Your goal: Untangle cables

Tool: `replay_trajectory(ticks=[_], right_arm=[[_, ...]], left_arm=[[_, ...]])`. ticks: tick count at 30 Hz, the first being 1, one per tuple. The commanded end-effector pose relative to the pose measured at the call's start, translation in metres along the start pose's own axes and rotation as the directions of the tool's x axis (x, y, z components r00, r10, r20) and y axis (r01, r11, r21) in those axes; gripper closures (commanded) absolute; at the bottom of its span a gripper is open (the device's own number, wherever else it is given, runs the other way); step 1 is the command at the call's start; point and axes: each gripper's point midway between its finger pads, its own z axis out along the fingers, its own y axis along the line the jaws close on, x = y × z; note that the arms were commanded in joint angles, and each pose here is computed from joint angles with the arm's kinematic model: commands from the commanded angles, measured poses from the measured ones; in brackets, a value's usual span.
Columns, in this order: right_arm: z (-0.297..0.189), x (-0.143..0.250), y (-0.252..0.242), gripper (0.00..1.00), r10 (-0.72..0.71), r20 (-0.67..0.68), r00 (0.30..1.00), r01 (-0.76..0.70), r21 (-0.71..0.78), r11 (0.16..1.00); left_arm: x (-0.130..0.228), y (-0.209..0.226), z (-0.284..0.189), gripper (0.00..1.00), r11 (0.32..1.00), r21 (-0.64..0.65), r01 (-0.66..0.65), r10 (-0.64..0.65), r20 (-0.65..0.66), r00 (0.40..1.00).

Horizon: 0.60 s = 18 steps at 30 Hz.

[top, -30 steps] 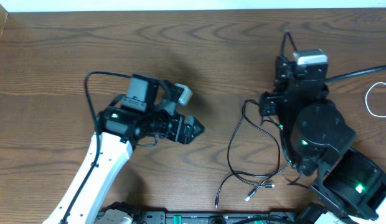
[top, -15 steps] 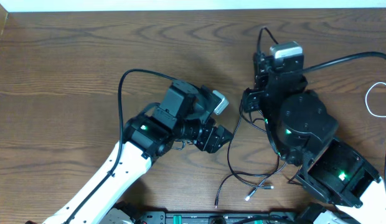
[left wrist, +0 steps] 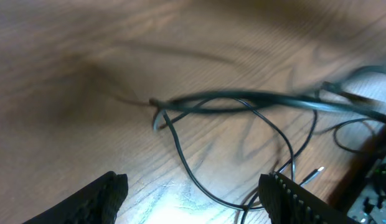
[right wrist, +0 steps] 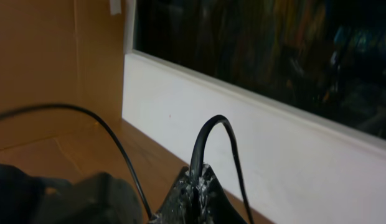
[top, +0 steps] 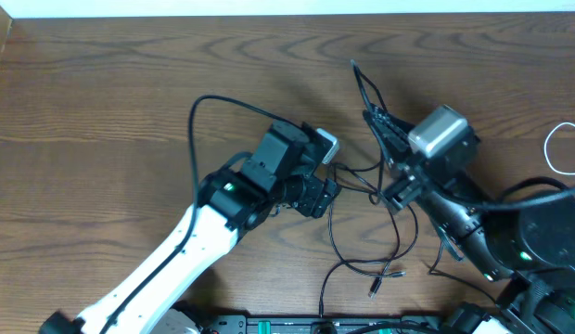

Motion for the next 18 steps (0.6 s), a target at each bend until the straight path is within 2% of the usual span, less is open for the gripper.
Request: replay_trajectory(ticks=[1,6,12,14,18], right_arm=[[-0.004,-0.005,-0.003,0.99,-0.033,0.009,0.999,0.033,0.015,0.999],[-0.005,0.002,-0.002,0.99,-0.034,-0.018,0.999,0.034,0.014,0.999],[-0.005,0.002,-0.001,0.99,-0.002,-0.019,1.0,0.002,0.006,1.0],[-0.006,0.003,-0.001,0.99,0.0,-0.022,1.0,0.0,0.005,1.0],[-0.009,0.001,-0.001,0.99,0.0,-0.016,1.0,0.0,0.006,1.0]], left_arm=[[0.01,0.008,0.019,0.27,1.0,-0.022,0.009,-0.01,-0.06,0.998],[0.021,0.009,0.048,0.22,1.0,-0.018,0.017,-0.019,-0.122,0.992],[0.023,0.003,0.074,0.2,1.0,-0.001,-0.006,0.006,-0.135,0.991],[0.021,0.004,0.078,0.21,1.0,-0.001,-0.004,0.004,-0.129,0.992],[0.019,0.005,0.079,0.29,1.0,-0.007,-0.008,0.007,-0.119,0.993]])
